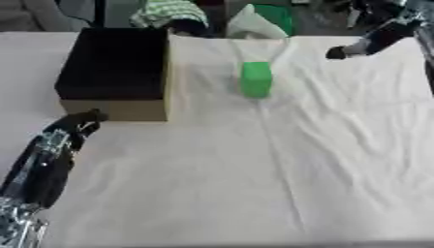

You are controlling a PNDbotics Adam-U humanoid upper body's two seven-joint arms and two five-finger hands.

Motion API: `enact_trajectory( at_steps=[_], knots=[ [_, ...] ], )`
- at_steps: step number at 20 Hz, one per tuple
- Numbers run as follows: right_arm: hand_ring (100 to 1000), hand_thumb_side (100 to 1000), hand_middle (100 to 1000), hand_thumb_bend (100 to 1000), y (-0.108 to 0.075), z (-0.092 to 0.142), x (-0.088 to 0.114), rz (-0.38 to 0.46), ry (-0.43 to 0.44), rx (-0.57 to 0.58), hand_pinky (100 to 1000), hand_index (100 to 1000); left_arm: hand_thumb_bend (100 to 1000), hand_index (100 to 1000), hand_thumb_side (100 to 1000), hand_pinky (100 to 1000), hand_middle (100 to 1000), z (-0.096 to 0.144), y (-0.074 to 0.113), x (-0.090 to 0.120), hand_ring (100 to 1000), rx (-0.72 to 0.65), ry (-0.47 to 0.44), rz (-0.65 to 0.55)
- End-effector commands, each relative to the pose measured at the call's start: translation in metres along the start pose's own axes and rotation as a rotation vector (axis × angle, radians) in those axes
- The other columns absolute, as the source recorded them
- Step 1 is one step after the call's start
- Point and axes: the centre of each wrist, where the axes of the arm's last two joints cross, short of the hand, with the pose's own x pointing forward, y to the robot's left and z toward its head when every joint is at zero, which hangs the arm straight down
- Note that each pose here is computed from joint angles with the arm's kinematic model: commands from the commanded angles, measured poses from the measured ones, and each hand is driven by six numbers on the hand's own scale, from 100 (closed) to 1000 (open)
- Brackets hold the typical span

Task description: Pick up objects on the table and place them in the box.

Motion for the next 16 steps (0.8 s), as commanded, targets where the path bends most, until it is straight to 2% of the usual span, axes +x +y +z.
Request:
enact_trajectory(
  at_steps=[1,4,8,16],
  knots=[
    [955,237,918,616,-0.016,-0.003,0.000,0.187,-0.099,0.218,898,964,100,750,828,1000,720,-0.002,0.002,0.005,1000,-0.021,-0.011,-0.022],
    [955,255,919,617,-0.011,-0.015,-0.004,0.173,-0.074,0.246,897,963,100,750,829,1000,720,-0.003,0.002,0.006,1000,-0.029,-0.014,-0.023],
    [955,292,921,628,0.004,-0.036,-0.006,0.144,-0.039,0.277,895,963,100,750,830,1000,720,-0.005,0.001,0.007,1000,-0.040,-0.020,-0.024],
    [957,316,921,635,0.039,-0.072,0.002,0.119,0.028,0.302,895,963,100,750,831,1000,719,-0.009,-0.001,0.009,1000,-0.056,-0.030,-0.022]
  ],
)
